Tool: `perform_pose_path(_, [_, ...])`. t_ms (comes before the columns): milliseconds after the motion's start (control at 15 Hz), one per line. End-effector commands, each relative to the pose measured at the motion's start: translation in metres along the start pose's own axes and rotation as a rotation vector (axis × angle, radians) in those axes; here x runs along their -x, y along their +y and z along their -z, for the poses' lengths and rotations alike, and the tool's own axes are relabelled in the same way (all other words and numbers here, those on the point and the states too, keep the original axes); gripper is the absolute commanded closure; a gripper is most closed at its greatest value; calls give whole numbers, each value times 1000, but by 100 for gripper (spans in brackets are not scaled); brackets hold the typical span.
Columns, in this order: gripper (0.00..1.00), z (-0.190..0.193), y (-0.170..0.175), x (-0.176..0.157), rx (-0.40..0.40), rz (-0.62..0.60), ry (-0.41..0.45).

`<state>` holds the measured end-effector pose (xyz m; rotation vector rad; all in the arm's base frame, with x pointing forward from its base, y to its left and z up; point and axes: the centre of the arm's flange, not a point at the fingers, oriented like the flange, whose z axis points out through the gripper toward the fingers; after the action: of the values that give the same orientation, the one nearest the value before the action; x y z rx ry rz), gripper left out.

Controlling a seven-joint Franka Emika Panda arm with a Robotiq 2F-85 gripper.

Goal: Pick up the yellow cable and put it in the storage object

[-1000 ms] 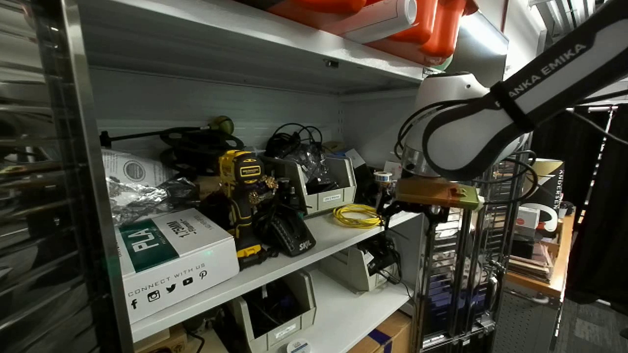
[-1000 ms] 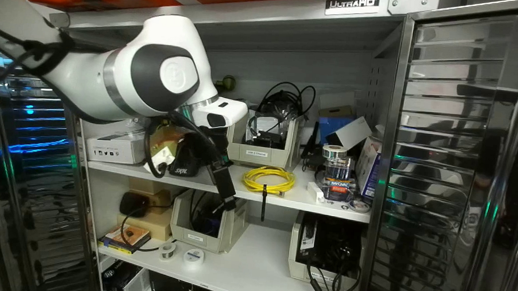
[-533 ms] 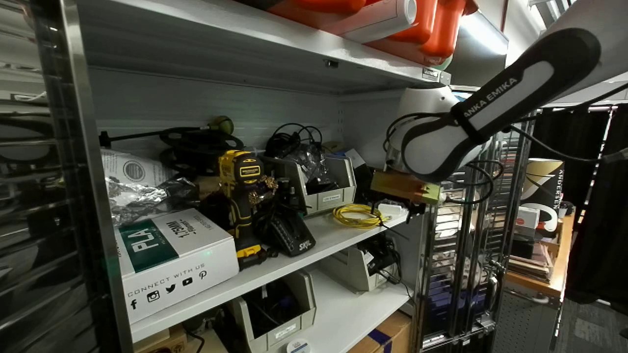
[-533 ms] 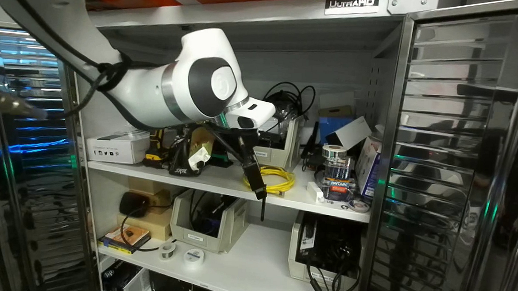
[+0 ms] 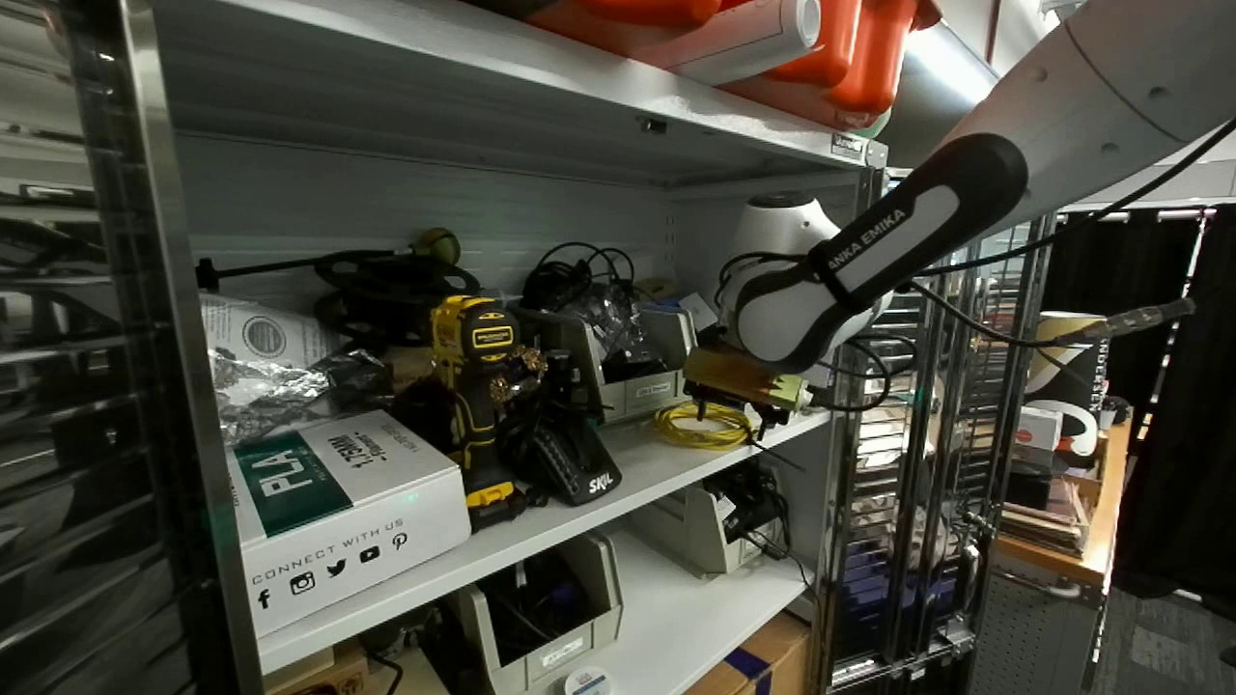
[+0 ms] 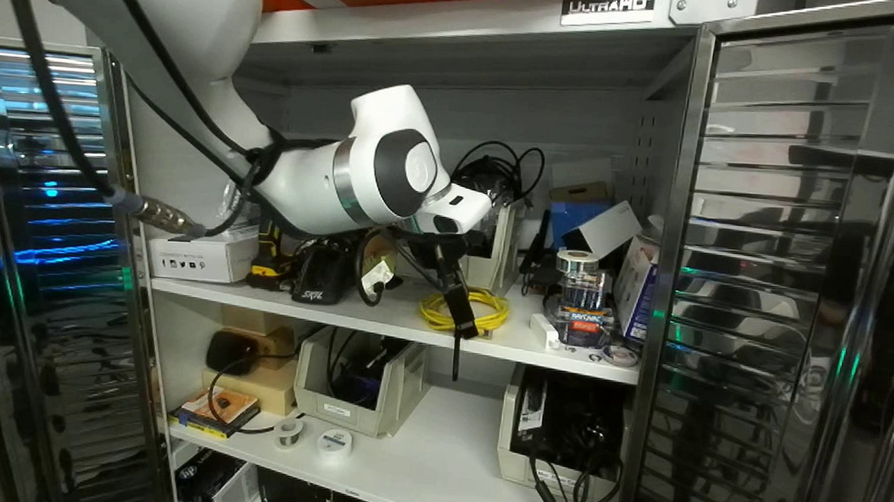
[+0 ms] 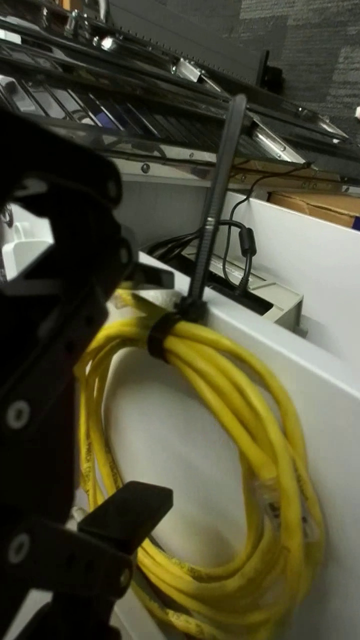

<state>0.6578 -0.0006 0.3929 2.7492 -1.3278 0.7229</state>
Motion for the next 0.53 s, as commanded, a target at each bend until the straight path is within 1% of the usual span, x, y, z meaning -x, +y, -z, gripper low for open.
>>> perform_pose_path(0, [34, 6, -18, -11, -2, -18, 37])
perform_pose_path(200, [58, 17, -11, -11, -1, -17, 16])
perform_pose_path(267, [65, 19, -7, -10, 9, -16, 9])
perform_pose_path(333, [73, 21, -3, -9, 23, -13, -1])
perform_pose_path(400, [79, 22, 2, -7, 39, -8, -9])
perform_pose_path(467, [83, 23, 6, -6, 55, -4, -8])
